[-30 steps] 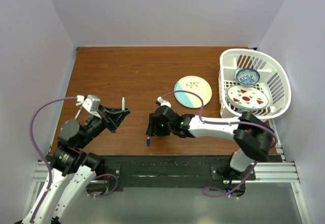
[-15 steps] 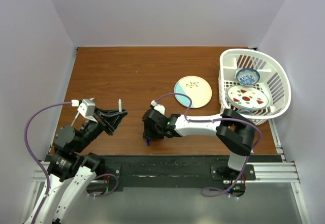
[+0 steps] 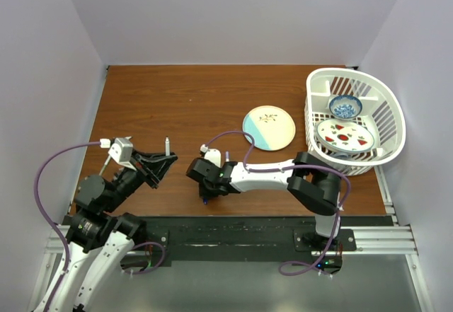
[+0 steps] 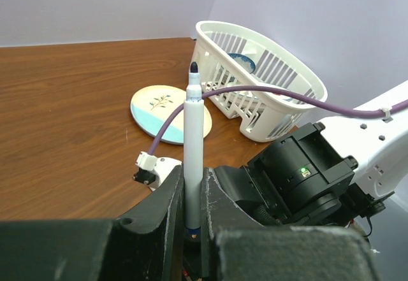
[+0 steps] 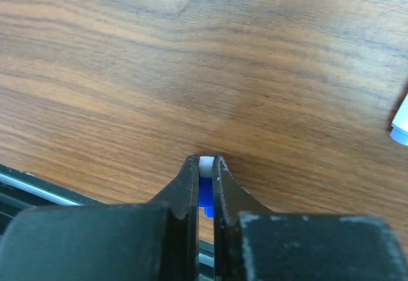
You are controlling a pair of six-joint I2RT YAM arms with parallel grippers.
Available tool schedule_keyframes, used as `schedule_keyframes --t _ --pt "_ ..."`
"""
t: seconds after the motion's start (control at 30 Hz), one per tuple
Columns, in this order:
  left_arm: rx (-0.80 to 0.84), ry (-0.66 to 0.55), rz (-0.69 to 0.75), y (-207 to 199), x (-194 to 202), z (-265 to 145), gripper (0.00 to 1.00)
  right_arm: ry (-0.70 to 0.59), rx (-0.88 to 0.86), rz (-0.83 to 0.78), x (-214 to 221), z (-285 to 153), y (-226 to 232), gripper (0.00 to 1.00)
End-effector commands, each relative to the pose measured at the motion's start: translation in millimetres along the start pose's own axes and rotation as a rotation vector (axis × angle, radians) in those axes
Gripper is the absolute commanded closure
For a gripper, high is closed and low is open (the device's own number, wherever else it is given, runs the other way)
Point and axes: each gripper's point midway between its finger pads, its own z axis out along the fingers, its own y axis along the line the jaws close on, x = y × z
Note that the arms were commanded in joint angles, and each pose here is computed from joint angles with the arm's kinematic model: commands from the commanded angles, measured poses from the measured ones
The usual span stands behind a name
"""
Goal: Insert the pens into the pen caps
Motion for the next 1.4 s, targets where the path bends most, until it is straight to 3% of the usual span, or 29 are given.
schedule_keyframes --t 0.0,0.17,0.33,0.47,0.67,0.97,1.37 --pt "-0.013 0.021 0.0 5.8 5.2 7.2 1.0 -0.061 0.06 -0.075 -15.0 -15.5 -14.7 1.0" --pt "0.084 0.115 -0.061 -5.1 24.2 22.4 1.0 -0.257 -0.022 -0.081 -79.8 -65.3 -4.5 1.0" --pt "0.248 0.186 -0.187 -26.1 48.0 30.2 1.0 -0.501 -0.228 -0.002 -152.0 -150.7 3.5 1.0" --pt "0.35 0.118 -0.2 -38.0 42.4 33.1 1.0 -0.724 -0.406 0.12 -204.1 -219.0 0.2 1.0" --pt "0.486 0.064 -0.26 -52.6 42.8 30.9 1.0 -0.921 -0.647 0.175 -224.4 -291.6 10.9 1.0" --pt "0.546 0.077 -0.278 -55.8 48.5 36.9 1.0 -0.862 -0.885 0.188 -215.9 -315.6 45.2 1.0" --pt "0.545 0.081 -0.277 -53.4 49.8 42.3 1.0 -0.735 -0.988 0.213 -198.3 -292.9 64.8 1.0"
